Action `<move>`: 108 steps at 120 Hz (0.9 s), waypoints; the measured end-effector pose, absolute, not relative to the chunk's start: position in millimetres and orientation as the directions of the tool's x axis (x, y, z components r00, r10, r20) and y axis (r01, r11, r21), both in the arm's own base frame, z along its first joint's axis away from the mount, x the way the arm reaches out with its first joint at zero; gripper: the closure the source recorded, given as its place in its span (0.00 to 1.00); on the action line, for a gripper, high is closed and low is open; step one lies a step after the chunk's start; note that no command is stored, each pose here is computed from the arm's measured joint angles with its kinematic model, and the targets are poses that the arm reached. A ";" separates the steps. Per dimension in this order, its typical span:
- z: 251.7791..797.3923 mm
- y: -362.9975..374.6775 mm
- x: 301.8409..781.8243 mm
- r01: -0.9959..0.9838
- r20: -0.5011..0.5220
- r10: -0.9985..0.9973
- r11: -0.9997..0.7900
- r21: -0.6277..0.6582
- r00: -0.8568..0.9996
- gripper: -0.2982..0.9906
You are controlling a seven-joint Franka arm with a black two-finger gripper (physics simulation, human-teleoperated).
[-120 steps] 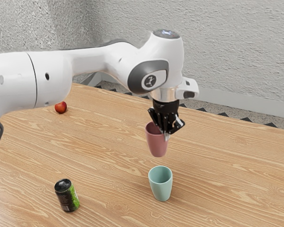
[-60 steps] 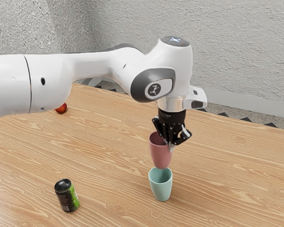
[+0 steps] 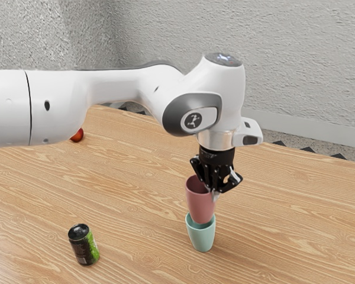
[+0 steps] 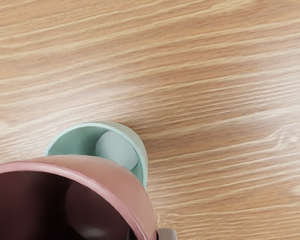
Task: Place the left cup onto the right cup
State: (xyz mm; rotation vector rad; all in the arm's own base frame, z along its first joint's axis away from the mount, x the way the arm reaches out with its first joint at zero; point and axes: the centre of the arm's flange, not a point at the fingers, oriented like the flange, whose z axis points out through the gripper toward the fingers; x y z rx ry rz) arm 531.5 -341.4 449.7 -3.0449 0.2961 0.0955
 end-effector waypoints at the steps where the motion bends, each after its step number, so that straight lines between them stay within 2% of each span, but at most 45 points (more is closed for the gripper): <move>1: 449.5 -341.3 531.5 -0.193 -0.070 -0.188 -0.978 -0.074 0.980 0.84; 108: 426.5 -337.0 544.5 -0.122 -0.077 -0.114 -0.987 -0.108 0.991 0.84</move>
